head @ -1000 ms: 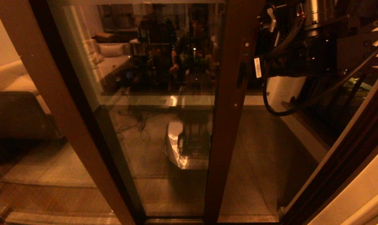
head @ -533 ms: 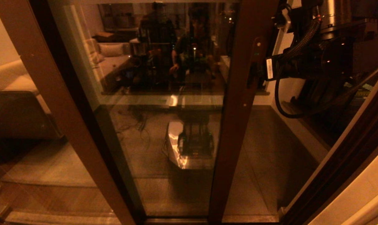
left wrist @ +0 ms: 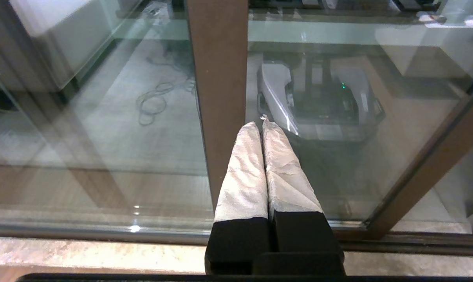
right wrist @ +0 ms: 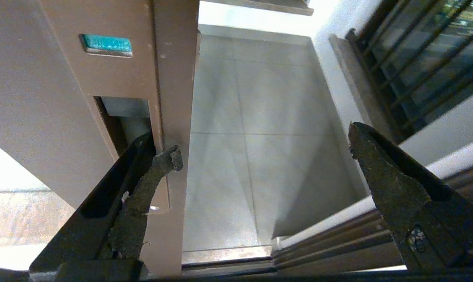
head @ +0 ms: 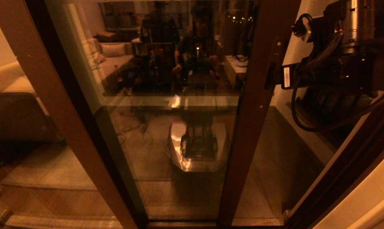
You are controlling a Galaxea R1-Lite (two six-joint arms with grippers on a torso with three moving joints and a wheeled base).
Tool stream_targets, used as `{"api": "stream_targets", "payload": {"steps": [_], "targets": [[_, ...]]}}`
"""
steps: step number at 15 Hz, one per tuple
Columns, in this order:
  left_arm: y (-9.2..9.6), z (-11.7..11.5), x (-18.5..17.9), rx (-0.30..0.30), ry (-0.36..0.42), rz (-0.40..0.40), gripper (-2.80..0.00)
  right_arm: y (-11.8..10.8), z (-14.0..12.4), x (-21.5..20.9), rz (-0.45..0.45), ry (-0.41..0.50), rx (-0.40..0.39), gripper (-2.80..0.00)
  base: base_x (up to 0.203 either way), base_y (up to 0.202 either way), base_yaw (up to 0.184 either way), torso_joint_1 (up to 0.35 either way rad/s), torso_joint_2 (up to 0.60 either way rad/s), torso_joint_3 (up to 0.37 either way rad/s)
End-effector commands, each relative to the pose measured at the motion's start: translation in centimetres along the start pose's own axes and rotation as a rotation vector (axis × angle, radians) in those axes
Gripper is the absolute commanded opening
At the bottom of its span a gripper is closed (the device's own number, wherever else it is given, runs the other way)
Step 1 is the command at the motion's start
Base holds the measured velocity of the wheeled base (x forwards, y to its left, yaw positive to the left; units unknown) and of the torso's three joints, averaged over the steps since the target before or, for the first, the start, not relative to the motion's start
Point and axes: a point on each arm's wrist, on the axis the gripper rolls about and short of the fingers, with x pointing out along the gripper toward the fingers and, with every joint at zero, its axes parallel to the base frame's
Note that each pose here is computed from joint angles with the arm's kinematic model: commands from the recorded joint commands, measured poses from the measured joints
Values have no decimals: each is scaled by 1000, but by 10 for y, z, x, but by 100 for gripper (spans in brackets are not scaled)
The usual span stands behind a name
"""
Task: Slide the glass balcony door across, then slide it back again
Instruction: Close the slid door
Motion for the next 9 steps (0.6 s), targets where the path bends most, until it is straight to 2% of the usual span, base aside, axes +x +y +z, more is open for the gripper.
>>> {"api": "stream_targets", "payload": {"steps": [1,9], "targets": [[0,0,0,0,-1,0,-280,-8,1,-3,-11,-6,9,0,0,0,0,0,0,0],[0,0,0,0,0,0,-280,-32,-3,12,-92,17,22,0,0,0,0,0,0,0]]}}
